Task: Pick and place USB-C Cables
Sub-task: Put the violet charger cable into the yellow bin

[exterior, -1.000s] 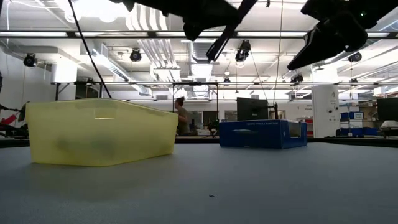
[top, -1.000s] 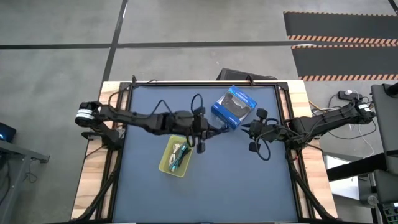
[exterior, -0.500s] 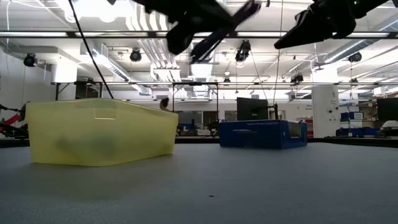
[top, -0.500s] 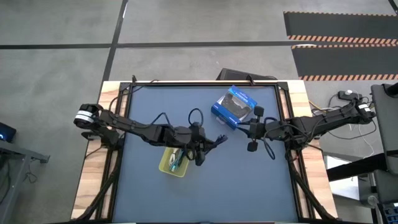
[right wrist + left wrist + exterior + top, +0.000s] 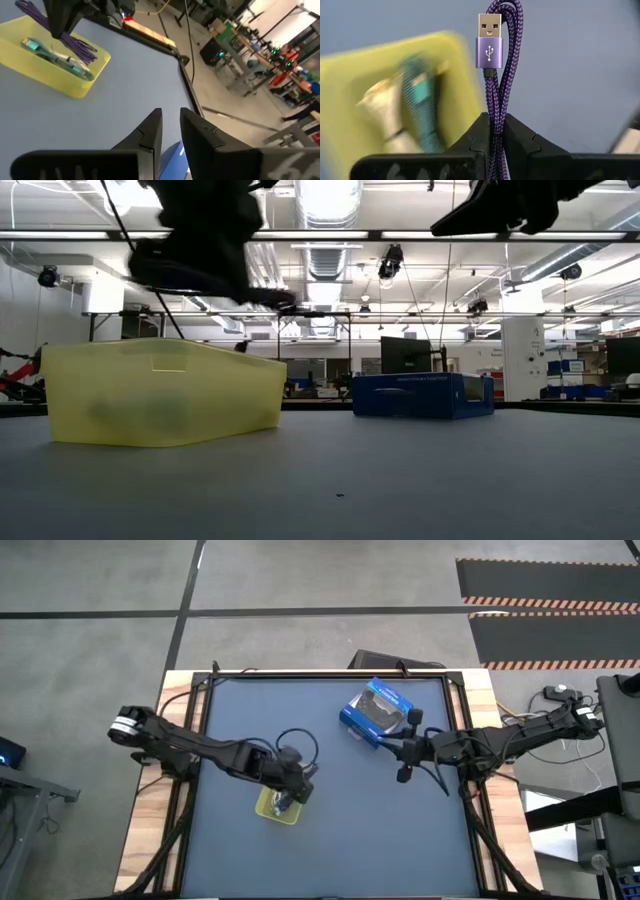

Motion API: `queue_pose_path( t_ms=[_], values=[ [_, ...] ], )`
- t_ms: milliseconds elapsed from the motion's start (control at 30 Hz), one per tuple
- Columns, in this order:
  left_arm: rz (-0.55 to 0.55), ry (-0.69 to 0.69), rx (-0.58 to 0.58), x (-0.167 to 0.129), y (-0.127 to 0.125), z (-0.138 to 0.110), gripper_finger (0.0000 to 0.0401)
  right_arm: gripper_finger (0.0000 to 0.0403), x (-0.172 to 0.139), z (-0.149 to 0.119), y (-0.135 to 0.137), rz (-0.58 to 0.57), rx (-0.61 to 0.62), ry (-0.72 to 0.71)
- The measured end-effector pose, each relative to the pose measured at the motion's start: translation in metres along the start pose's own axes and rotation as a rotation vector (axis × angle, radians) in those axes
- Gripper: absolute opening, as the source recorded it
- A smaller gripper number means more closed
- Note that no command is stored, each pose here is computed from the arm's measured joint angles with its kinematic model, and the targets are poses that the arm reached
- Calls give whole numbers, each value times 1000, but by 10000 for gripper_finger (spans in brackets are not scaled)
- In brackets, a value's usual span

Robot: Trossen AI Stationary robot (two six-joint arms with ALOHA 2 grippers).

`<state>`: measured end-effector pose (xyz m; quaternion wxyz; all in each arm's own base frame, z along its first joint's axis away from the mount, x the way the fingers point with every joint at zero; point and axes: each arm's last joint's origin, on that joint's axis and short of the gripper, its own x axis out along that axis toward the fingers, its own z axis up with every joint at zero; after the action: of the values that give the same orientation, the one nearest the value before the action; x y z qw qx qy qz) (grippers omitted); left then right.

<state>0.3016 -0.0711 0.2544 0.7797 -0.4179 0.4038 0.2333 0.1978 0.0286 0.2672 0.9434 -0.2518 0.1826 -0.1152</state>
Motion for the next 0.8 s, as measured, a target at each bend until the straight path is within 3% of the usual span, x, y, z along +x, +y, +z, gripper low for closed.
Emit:
queue_pose_path(
  t_ms=[167,800],
  values=[
    [162,63,-96,-9,14,-9,18,59,0,2,-1,-8,-33,-16],
    [290,25,-160,7,21,-12,18,59,0,6,-3,-31,-59,-52]
  ],
)
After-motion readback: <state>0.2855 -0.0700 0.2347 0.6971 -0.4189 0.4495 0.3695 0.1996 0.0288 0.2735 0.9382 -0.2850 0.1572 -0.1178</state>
